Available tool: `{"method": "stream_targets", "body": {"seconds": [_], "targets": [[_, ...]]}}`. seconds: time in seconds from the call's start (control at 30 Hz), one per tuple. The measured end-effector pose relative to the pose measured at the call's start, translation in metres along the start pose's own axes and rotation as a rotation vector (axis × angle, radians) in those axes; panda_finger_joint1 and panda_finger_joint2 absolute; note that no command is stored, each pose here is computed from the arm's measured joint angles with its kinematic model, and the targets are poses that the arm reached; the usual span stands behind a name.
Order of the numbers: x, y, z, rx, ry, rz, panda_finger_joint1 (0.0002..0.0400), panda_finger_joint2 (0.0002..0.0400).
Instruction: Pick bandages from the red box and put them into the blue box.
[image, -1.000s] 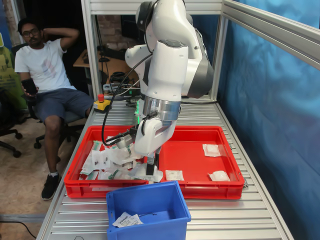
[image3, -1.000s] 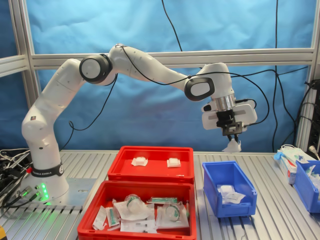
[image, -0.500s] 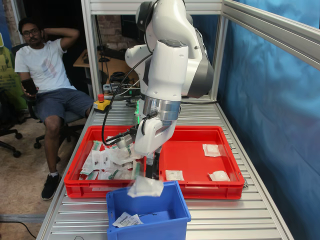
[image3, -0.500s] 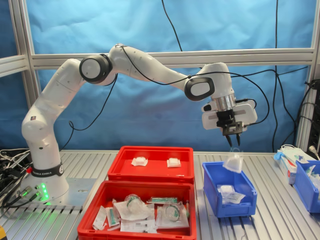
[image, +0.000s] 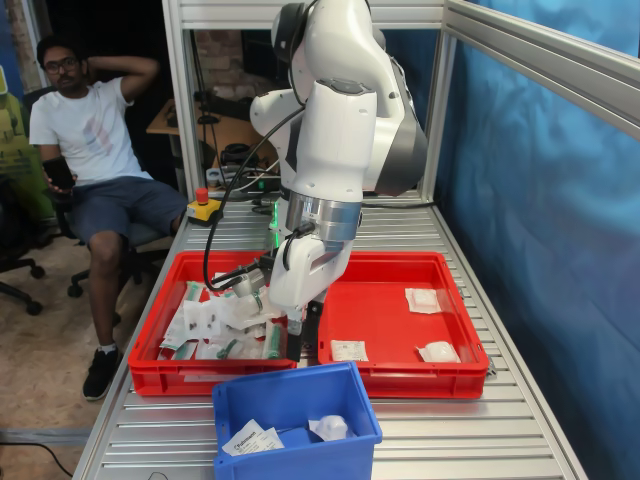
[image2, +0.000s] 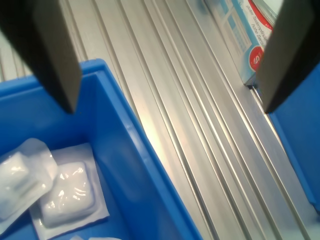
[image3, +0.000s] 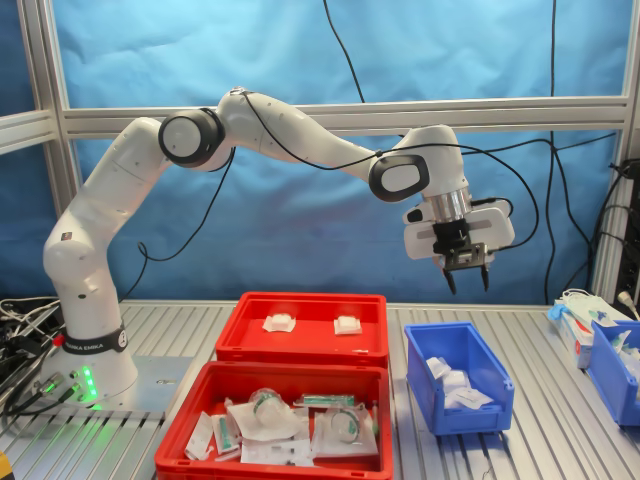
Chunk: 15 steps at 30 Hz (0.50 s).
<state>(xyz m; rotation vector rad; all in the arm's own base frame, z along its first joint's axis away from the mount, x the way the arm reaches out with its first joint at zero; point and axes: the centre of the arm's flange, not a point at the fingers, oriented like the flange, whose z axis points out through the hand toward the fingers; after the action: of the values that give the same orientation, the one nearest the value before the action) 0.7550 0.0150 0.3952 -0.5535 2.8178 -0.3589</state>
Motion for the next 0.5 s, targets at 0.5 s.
{"method": "stream_targets", "body": {"seconds": [0.5], "targets": [[0.0,0.0,0.0,0.0,0.0,0.0,0.039,0.039]]}}
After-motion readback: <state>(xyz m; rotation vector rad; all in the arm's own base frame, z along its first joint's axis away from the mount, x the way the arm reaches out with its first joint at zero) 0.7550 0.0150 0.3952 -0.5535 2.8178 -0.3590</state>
